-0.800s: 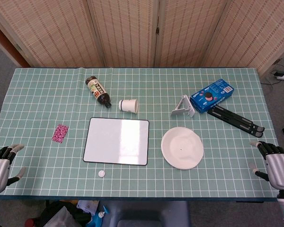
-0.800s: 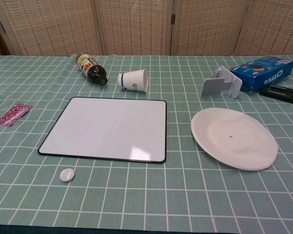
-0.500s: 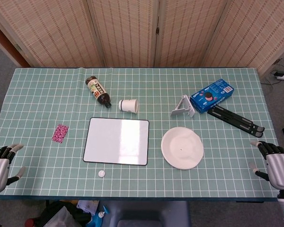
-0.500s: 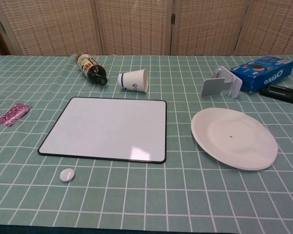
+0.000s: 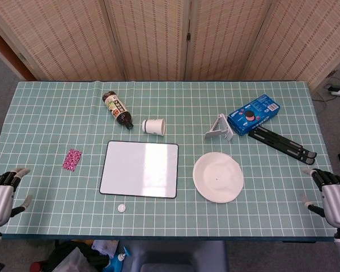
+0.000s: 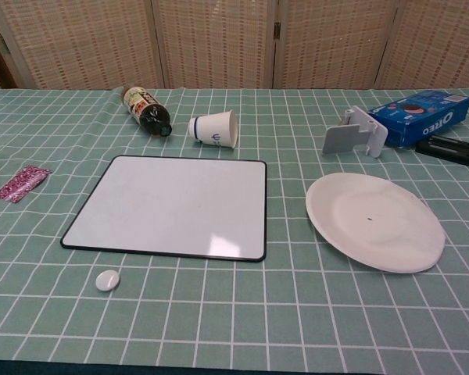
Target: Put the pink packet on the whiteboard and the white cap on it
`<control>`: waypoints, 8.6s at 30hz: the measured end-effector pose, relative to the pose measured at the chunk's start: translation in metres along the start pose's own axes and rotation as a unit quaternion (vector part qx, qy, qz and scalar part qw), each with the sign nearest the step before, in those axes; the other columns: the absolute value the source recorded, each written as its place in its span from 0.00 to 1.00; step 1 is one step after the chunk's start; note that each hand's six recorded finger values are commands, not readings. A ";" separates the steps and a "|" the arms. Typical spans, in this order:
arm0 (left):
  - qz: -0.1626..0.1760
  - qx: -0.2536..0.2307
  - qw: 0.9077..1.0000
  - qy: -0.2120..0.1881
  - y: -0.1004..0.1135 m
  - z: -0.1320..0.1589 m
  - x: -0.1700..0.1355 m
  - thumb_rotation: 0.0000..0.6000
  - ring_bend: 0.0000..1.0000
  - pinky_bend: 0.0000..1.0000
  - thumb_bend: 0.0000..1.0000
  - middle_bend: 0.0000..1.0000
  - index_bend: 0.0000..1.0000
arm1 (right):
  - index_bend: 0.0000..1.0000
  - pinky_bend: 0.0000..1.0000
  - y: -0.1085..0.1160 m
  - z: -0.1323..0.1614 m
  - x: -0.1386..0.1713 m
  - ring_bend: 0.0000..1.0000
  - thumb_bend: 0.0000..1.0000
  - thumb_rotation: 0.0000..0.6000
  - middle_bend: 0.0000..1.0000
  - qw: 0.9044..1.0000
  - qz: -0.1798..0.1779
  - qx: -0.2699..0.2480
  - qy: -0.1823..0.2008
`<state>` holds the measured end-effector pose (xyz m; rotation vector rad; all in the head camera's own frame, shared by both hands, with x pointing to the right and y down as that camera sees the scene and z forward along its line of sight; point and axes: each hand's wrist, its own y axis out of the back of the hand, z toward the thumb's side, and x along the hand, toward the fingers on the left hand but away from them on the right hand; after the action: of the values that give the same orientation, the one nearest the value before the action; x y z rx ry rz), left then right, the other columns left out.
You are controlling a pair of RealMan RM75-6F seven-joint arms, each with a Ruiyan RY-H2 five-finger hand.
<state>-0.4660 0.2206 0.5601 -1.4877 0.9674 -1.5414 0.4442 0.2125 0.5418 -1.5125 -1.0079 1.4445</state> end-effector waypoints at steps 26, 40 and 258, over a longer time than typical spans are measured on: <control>-0.179 -0.065 0.980 -0.052 -0.035 0.017 0.104 0.14 1.00 1.00 0.66 1.00 0.26 | 0.27 0.37 0.014 0.011 -0.002 0.32 0.19 1.00 0.33 1.000 -0.009 0.009 0.018; -0.271 -0.071 0.960 -0.003 -0.071 0.025 0.163 0.15 1.00 1.00 0.72 1.00 0.21 | 0.27 0.37 0.012 0.012 -0.003 0.33 0.19 1.00 0.33 1.000 -0.003 0.009 0.019; -0.196 -0.016 0.970 -0.143 -0.070 0.168 0.152 1.00 1.00 1.00 0.24 1.00 0.38 | 0.27 0.40 0.009 -0.008 0.010 0.37 0.19 1.00 0.33 1.000 0.004 0.002 -0.017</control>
<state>-0.3033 0.1096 0.6917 -1.9478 0.5541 -1.5201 0.4526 0.2187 0.5295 -1.4955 -1.0203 1.4816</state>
